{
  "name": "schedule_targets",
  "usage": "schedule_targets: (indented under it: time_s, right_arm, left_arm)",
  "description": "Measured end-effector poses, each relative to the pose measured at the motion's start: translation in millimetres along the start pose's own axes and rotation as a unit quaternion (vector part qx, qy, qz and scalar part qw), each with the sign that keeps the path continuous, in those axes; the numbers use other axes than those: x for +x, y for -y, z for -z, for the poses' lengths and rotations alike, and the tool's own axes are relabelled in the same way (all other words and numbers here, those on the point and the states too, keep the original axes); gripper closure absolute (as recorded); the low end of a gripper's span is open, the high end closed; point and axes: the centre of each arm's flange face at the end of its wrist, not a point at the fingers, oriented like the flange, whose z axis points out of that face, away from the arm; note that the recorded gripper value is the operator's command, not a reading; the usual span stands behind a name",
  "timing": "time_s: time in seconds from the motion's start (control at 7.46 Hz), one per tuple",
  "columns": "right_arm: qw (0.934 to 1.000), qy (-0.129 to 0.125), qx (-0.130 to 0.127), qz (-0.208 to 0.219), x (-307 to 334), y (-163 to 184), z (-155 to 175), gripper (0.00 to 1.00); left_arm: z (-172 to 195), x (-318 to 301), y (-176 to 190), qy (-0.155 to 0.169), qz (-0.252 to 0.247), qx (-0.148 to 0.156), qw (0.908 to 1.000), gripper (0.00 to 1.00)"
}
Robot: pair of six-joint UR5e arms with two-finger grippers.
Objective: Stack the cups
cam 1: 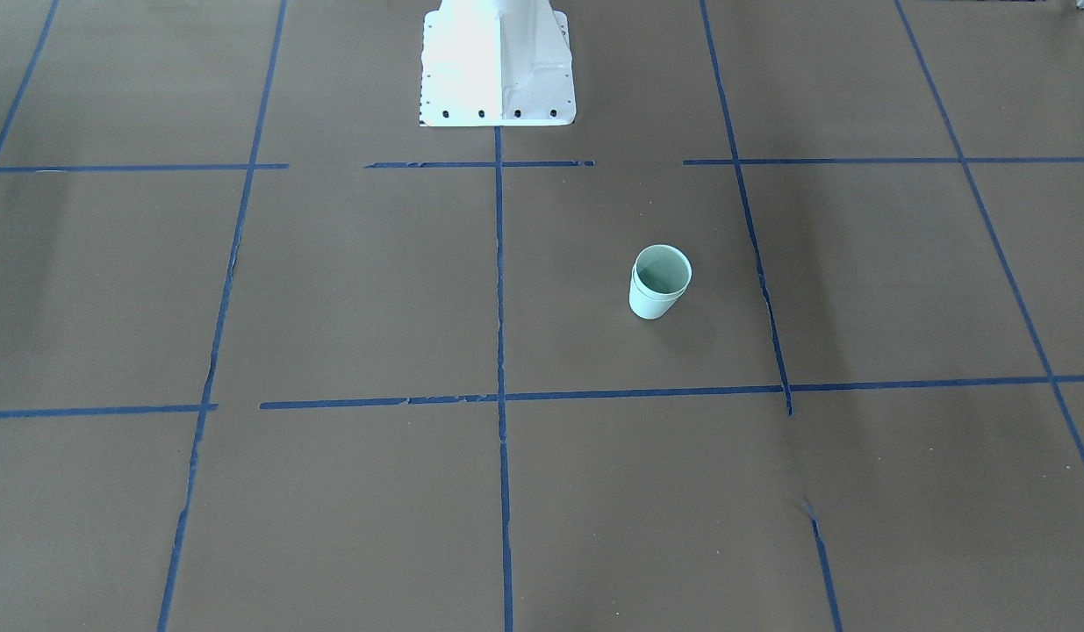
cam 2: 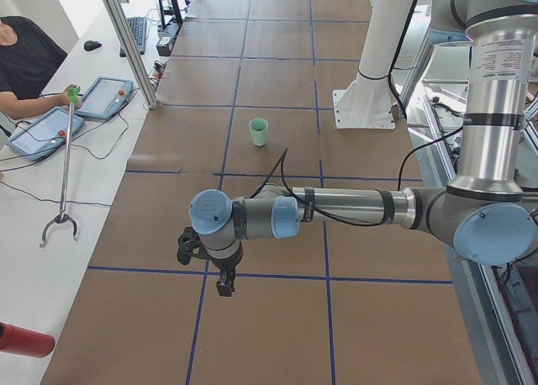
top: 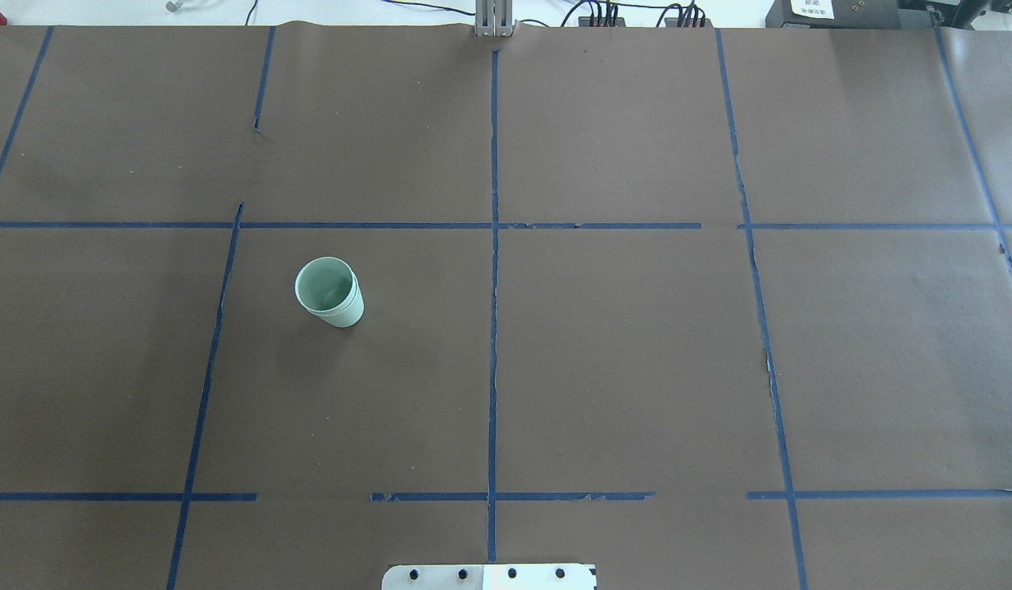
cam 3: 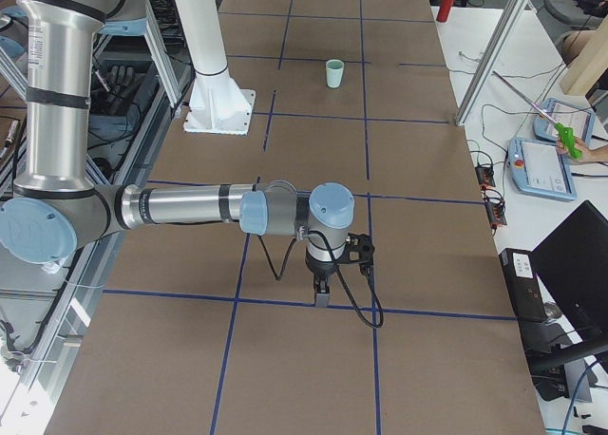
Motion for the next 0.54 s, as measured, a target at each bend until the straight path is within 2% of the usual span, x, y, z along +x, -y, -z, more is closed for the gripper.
schedule_targets:
  time_s: [0.54]
  right_arm:
    - [1.0, 0.0, 0.0, 0.0, 0.0, -0.1, 0.0, 0.0]
  left_arm:
    - [0.7, 1.2, 0.9, 0.0, -0.002, 0.001, 1.0, 0.0]
